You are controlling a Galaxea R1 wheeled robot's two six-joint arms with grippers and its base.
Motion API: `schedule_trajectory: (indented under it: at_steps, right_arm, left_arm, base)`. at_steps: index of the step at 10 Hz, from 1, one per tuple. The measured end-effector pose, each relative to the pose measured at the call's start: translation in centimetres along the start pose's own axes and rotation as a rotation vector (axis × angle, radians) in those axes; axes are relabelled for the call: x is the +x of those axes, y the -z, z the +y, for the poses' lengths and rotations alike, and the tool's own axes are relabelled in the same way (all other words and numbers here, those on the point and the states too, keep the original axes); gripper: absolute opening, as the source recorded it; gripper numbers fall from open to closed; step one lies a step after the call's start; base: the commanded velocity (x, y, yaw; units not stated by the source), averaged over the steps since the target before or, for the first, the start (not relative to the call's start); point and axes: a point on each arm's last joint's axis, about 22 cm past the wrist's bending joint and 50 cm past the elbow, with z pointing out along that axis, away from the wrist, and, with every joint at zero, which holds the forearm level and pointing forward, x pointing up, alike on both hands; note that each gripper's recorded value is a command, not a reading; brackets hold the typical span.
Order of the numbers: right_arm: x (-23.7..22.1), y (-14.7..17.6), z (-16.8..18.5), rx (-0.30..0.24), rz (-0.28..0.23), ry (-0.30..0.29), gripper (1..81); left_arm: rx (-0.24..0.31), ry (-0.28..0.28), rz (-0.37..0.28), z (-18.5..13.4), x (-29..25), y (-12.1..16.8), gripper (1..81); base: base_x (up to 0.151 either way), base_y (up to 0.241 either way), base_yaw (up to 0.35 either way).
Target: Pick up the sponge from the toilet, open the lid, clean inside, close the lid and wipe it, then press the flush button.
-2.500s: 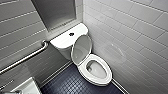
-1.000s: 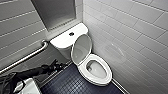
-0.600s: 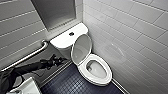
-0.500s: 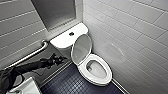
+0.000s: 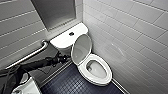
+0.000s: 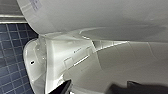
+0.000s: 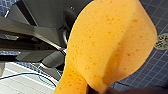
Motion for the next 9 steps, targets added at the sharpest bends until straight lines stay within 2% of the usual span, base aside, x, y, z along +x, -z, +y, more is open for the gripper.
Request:
schedule_trajectory:
  at_steps: [3,5,6,8,9]
  right_arm:
    - [0.0,0.0,0.0,0.000,0.000,0.000,1.0]
    - [0.0,0.0,0.1,-0.002,0.001,0.000,1.0]
    - [0.1,0.0,0.2,-0.004,0.002,0.000,1.0]
    - [0.1,0.0,0.2,-0.004,0.002,0.001,1.0]
    - [0.2,-0.1,0.4,-0.010,0.004,0.002,1.0]
  left_arm:
    - [-0.037,0.003,-0.037,2.1,-2.1,-1.5,81.1]
    - [-0.074,-0.002,-0.107,3.3,-4.6,-1.9,81.1]
    - [-0.071,0.001,-0.139,2.2,-5.8,-1.5,81.1]
    - [-0.019,-0.004,-0.168,-2.1,-7.5,0.0,81.1]
    - [-0.007,-0.029,-0.223,-3.7,-9.9,0.3,81.1]
  base:
    - [0.000,0.000,0.000]
    - [0.000,0.000,0.000]
    - [0.000,0.000,0.000]
    - [0.000,0.000,0.000]
    - [0.000,0.000,0.000]
